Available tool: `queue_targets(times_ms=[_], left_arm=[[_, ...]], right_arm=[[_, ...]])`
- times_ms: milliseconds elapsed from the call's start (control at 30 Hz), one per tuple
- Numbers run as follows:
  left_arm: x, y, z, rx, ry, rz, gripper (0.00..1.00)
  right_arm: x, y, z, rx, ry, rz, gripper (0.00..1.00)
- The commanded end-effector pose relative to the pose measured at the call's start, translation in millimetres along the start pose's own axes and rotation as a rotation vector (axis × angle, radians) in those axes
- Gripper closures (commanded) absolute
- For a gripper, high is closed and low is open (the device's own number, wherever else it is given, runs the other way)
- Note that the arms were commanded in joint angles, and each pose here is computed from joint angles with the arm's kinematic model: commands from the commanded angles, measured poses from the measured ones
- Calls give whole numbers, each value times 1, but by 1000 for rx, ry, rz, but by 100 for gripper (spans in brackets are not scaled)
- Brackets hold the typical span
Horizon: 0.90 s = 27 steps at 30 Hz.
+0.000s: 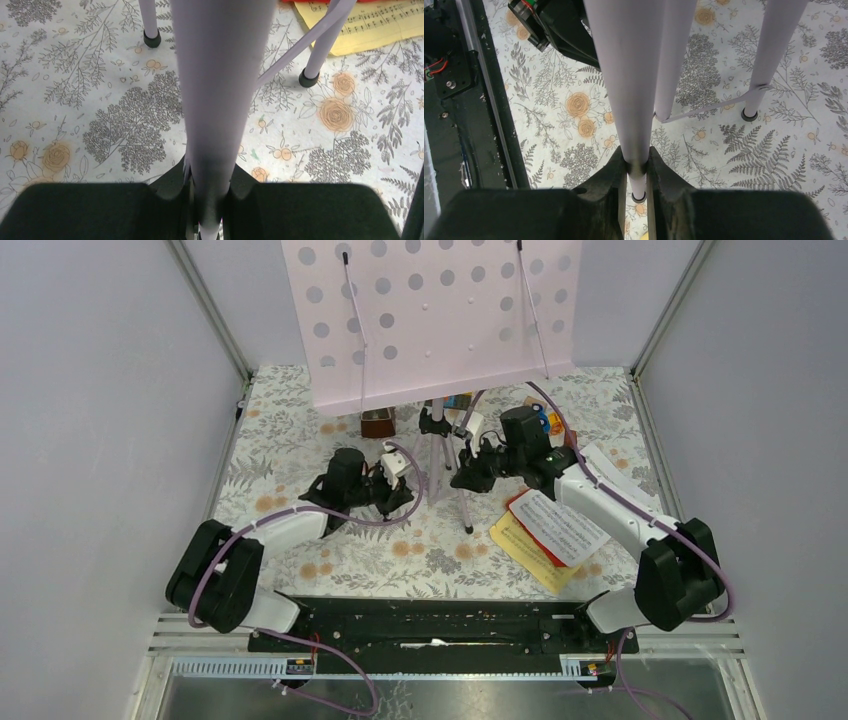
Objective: Set up the instrument practice props
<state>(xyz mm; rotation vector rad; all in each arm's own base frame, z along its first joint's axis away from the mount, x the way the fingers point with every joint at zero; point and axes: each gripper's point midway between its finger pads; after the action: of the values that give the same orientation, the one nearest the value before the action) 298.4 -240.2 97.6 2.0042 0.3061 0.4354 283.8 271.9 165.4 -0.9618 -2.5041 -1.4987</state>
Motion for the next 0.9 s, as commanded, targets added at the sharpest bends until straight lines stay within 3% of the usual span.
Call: queue_targets(times_ms=[0,367,667,867], left_arm=[[8,6,-24,14,65,-101,100],[-37,5,-39,-10,-131,-48,100],[-47,-6,-46,-5,-145,6,100],[-39,-1,-39,-19,-128,0,79]], right_arm=[[-3,-120,-20,400,-88,222,100],[8,-142,-44,465,-93,195,100],[8,-145,-39,464,-65,169,100],[10,-129,-27,411,-61,115,100]])
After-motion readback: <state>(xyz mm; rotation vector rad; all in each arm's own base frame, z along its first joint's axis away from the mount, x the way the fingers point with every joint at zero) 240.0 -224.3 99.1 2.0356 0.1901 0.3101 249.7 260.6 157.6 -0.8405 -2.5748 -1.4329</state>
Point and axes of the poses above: each gripper's point midway between its finger pads, its own z axis out along the fingers, its own x axis along the line the jaws close on, y = z × x, and after that the axes turned 14 degrees about z, right-handed
